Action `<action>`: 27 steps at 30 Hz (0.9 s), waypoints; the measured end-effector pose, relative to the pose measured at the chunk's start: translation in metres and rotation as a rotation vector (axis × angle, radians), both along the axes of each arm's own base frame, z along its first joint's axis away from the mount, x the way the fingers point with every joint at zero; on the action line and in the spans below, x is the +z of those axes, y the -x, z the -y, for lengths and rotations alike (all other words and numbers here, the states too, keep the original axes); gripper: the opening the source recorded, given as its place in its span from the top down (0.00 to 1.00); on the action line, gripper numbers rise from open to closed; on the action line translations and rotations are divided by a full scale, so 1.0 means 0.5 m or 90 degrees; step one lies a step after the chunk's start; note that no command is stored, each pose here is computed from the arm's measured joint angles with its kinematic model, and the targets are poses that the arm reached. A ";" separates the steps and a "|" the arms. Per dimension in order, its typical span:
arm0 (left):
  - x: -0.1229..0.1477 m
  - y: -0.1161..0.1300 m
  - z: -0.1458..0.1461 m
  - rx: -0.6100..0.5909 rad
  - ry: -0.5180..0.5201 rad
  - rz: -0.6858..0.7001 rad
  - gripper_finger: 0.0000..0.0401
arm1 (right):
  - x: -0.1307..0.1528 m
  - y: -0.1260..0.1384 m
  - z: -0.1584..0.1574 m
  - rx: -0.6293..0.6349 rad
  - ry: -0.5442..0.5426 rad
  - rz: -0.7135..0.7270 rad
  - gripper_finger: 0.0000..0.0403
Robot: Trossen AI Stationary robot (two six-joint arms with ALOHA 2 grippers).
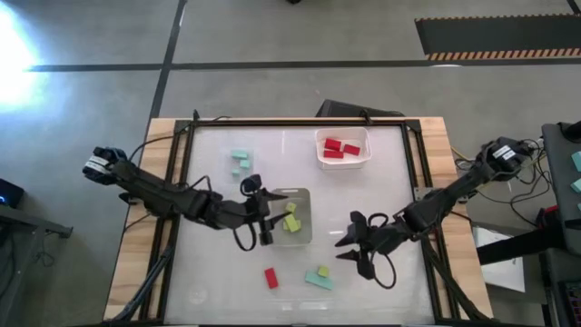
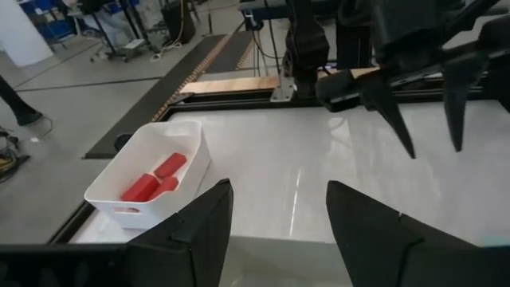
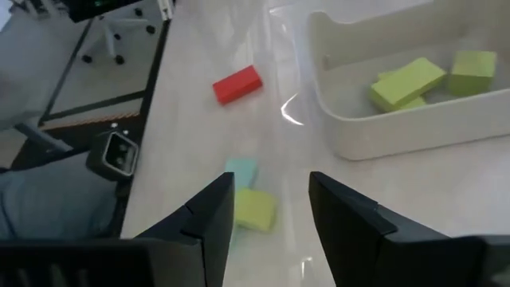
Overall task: Sort & place blocks by color
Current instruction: Put the green block into the gray bin
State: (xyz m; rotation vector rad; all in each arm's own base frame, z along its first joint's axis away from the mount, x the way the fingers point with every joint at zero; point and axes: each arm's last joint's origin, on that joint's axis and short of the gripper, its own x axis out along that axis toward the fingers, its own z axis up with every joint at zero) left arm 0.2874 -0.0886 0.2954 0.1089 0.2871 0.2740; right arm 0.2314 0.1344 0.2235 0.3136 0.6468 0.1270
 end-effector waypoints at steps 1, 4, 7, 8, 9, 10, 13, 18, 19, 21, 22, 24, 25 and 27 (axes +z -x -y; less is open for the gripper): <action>-0.002 0.001 0.001 -0.001 0.000 0.001 0.53 | 0.000 -0.002 -0.006 0.005 0.001 -0.002 0.62; -0.009 0.002 0.003 -0.003 0.003 0.012 0.53 | 0.000 -0.009 -0.023 0.030 0.027 -0.008 0.64; -0.012 0.002 0.003 -0.003 0.005 0.014 0.53 | -0.005 -0.020 -0.033 0.044 0.055 -0.026 0.66; -0.012 0.002 0.003 -0.003 0.005 0.014 0.53 | -0.007 -0.025 -0.035 0.047 0.064 -0.033 0.66; -0.012 0.003 0.003 -0.003 0.005 0.014 0.53 | -0.011 -0.029 -0.037 0.052 0.077 -0.041 0.67; -0.012 0.003 0.004 -0.004 0.005 0.014 0.53 | -0.013 -0.034 -0.041 0.059 0.093 -0.046 0.67; -0.012 0.003 0.004 -0.004 0.004 0.013 0.53 | -0.028 -0.048 -0.052 0.101 0.160 -0.076 0.66; -0.012 0.003 0.004 -0.004 0.004 0.013 0.53 | -0.060 -0.077 -0.070 0.164 0.266 -0.156 0.59; -0.012 0.003 0.004 -0.004 0.004 0.013 0.53 | -0.066 -0.084 -0.075 0.178 0.285 -0.167 0.57; -0.012 0.003 0.004 -0.004 0.004 0.013 0.53 | -0.078 -0.098 -0.083 0.207 0.319 -0.180 0.52; -0.012 0.003 0.004 -0.004 0.004 0.013 0.53 | -0.083 -0.105 -0.088 0.223 0.334 -0.182 0.50; -0.013 0.003 0.004 -0.005 0.003 0.012 0.53 | -0.095 -0.119 -0.096 0.256 0.368 -0.193 0.47; -0.013 0.003 0.004 -0.005 0.003 0.012 0.53 | -0.099 -0.124 -0.100 0.276 0.386 -0.201 0.45; -0.013 0.003 0.004 -0.005 0.003 0.012 0.53 | -0.103 -0.136 -0.108 0.316 0.418 -0.218 0.43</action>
